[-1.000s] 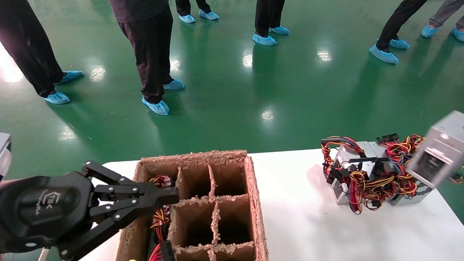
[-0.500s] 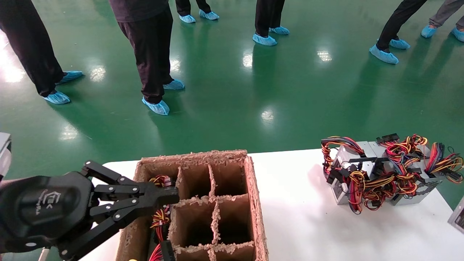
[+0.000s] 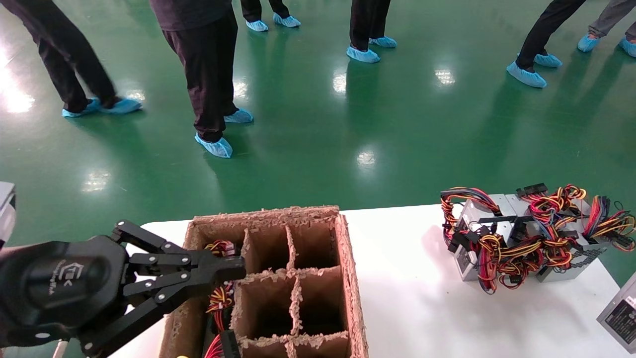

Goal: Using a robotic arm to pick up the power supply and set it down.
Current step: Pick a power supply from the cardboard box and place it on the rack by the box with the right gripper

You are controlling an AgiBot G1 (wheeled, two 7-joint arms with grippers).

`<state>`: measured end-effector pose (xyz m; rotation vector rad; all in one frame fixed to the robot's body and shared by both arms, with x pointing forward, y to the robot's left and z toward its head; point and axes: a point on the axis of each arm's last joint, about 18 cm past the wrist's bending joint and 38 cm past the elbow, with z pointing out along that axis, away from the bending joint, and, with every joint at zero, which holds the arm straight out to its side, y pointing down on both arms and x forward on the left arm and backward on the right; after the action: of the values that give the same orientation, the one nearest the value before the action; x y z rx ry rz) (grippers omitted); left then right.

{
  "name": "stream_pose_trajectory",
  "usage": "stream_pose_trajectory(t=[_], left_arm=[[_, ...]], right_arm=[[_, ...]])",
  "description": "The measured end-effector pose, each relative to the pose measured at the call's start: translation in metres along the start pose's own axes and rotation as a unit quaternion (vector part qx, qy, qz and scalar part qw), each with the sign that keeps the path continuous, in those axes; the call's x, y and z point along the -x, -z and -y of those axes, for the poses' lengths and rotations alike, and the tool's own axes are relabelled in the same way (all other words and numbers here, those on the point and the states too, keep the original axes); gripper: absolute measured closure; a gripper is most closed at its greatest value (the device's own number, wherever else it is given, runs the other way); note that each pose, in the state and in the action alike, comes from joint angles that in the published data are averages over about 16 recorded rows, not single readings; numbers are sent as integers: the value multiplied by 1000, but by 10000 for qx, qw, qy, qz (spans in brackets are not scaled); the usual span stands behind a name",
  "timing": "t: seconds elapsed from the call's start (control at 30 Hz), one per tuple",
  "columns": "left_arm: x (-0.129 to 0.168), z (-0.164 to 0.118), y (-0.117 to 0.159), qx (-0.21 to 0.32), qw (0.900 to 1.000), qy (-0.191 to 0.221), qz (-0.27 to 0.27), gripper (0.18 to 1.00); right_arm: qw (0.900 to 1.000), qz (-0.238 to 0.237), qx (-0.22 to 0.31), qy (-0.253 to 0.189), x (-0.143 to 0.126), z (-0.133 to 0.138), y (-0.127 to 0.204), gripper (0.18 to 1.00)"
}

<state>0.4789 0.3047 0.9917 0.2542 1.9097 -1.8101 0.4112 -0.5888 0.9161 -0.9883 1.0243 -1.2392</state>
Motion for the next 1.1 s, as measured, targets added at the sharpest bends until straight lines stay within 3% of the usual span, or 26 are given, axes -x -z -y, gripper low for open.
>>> stream_pose_trajectory(t=[0.6, 1.1], left_arm=[[0, 0, 0, 0, 10000, 0, 0, 993], [0, 0, 0, 0, 10000, 0, 0, 993]], right_arm=[[9995, -222, 130, -177, -2, -40, -40, 911], [9992, -310, 72, -252, -2, -57, -73, 911]])
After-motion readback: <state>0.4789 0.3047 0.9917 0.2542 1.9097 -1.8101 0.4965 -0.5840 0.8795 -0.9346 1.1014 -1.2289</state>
